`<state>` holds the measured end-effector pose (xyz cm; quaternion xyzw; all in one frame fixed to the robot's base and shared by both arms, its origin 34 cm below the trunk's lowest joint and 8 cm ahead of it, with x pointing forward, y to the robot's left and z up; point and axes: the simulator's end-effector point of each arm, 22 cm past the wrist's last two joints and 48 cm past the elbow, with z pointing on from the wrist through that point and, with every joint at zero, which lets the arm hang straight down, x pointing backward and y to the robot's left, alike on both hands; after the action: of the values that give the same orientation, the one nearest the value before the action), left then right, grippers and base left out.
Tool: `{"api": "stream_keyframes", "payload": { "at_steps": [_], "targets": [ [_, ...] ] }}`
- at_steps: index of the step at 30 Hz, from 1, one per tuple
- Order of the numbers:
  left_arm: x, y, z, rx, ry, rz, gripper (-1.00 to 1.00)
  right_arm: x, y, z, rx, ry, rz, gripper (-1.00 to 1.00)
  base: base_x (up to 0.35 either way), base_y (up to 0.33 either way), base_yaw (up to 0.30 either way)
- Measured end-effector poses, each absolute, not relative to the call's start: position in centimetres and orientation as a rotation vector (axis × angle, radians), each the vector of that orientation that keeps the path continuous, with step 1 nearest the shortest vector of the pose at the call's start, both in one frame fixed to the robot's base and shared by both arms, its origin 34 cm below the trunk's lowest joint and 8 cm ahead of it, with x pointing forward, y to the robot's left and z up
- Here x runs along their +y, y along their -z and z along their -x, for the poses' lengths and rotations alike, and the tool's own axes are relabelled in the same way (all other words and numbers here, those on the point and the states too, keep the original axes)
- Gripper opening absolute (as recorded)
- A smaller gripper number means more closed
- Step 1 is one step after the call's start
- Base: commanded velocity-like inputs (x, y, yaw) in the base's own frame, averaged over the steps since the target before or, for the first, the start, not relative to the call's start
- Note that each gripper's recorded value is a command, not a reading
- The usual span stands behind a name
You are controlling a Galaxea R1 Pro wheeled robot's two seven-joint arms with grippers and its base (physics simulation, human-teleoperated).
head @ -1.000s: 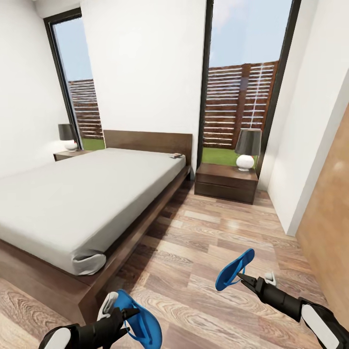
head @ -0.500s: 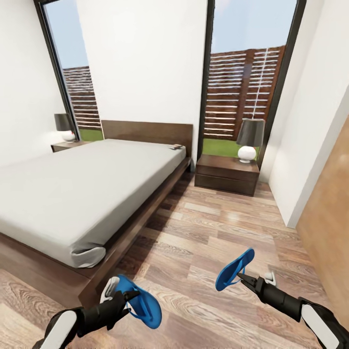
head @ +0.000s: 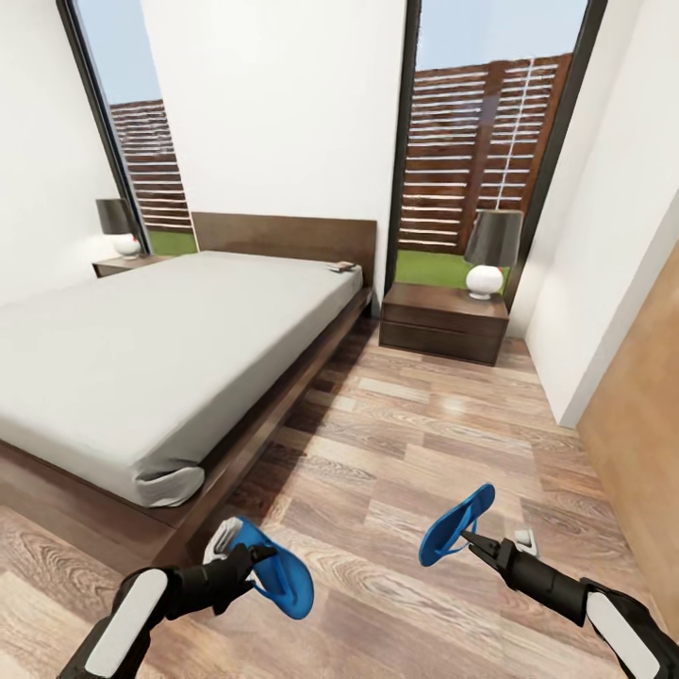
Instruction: In the bedroom, move the book from the bed onto either nightstand, and place the two sandals side by side next to the bed.
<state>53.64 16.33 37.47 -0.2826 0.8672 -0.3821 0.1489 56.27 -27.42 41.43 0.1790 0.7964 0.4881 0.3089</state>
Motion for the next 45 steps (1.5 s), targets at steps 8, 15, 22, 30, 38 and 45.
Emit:
{"api": "stream_keyframes", "payload": {
  "at_steps": [8, 15, 22, 30, 38, 45],
  "targets": [
    [15.9, -35.3, -55.1, 2.531, 1.069, 0.881, -1.00, -26.4, -42.1, -56.5, 2.068, -1.357, -0.439, -1.00, 0.000, 0.000, 0.000],
    [15.2, -33.3, -55.8, 2.557, 1.061, 0.940, -1.00, -25.1, -43.8, -56.0, 1.973, -1.500, -0.394, -1.00, 0.000, 0.000, 0.000],
    [15.4, -31.8, -55.9, 2.568, 1.041, 0.975, -1.00, -24.4, -44.5, -55.3, 1.902, -1.604, -0.373, -1.00, 0.000, 0.000, 0.000],
    [16.3, -29.2, -55.8, 2.653, 0.936, 1.025, -1.00, -24.3, -43.3, -55.0, 1.912, -1.623, -0.394, -1.00, 0.000, 0.000, 0.000],
    [16.5, -28.1, -56.5, 2.668, 0.915, 1.044, -1.00, -24.3, -41.6, -54.7, 1.936, -1.626, -0.422, -1.00, 0.000, 0.000, 0.000],
    [16.9, -26.7, -57.3, 2.678, 0.888, 1.082, -1.00, -24.3, -40.4, -54.5, 1.950, -1.635, -0.444, -1.00, 0.000, 0.000, 0.000]
  ]
}}
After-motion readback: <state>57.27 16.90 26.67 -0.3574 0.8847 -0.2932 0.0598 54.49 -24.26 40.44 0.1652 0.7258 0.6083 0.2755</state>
